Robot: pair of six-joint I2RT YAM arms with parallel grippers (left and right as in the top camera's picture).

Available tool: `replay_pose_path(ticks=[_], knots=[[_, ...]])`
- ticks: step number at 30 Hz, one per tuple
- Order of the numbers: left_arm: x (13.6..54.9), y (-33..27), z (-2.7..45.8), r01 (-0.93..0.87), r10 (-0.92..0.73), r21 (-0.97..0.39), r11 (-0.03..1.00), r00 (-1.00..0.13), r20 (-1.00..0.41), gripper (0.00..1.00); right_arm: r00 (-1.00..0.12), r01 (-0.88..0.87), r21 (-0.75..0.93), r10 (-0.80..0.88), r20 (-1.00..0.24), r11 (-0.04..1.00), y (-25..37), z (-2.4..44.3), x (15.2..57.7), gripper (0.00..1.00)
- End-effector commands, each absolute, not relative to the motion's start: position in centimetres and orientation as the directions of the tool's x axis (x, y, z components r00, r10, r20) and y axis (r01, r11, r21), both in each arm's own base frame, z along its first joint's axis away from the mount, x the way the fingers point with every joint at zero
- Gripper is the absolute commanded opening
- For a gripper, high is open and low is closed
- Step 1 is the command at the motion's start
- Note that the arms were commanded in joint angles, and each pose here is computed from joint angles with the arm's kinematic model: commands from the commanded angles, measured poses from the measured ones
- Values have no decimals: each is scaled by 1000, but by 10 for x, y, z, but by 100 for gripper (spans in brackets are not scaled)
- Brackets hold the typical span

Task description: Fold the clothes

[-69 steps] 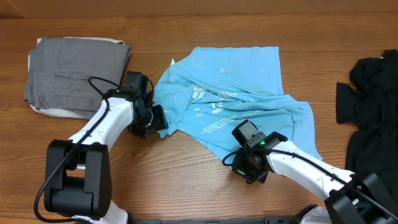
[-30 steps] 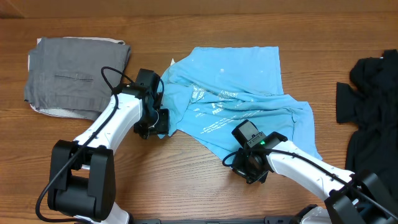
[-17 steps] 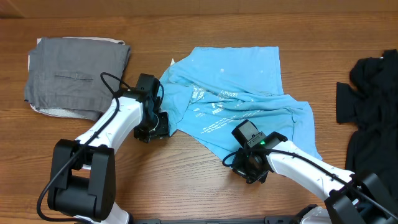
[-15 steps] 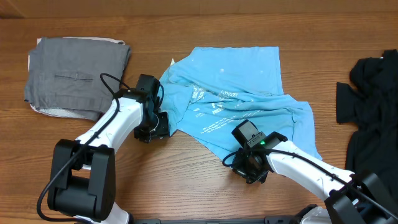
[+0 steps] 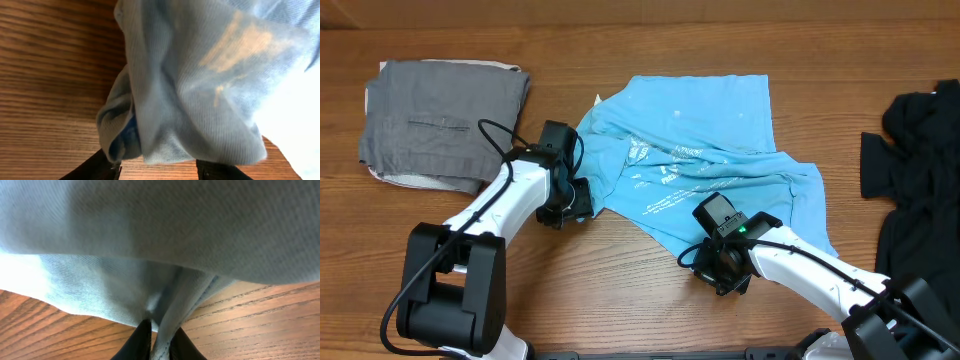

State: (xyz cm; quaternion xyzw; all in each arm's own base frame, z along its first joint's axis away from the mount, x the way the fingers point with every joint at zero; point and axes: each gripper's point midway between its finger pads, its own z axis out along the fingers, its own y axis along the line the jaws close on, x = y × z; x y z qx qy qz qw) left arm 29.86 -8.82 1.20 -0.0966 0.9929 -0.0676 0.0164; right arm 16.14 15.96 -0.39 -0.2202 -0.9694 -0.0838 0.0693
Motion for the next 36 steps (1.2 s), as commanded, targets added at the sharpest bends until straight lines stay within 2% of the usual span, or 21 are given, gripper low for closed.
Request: replay_pose_path(ticks=[1, 13, 26, 31, 35, 36], knots=[[289, -84, 1, -218, -219, -116, 969, -976, -1, 50, -892, 433, 54, 419, 169, 900, 146, -22, 151, 16], [296, -93, 0, -224, -230, -173, 959, -973, -16, 36, -892, 432, 54, 418, 169, 900, 145, -22, 151, 16], [296, -93, 0, -216, -222, -171, 961, -975, -18, 36, -892, 433, 54, 419, 169, 900, 146, -22, 151, 17], [296, -93, 0, -216, -222, -171, 961, -975, -18, 24, -892, 433, 54, 419, 169, 900, 146, -22, 151, 17], [296, -93, 0, -213, -219, -171, 962, -975, -19, 21, -892, 433, 54, 419, 169, 900, 146, -22, 151, 17], [296, -93, 0, -213, -219, -171, 962, -975, -18, 17, -892, 433, 54, 419, 169, 900, 146, -22, 151, 17]])
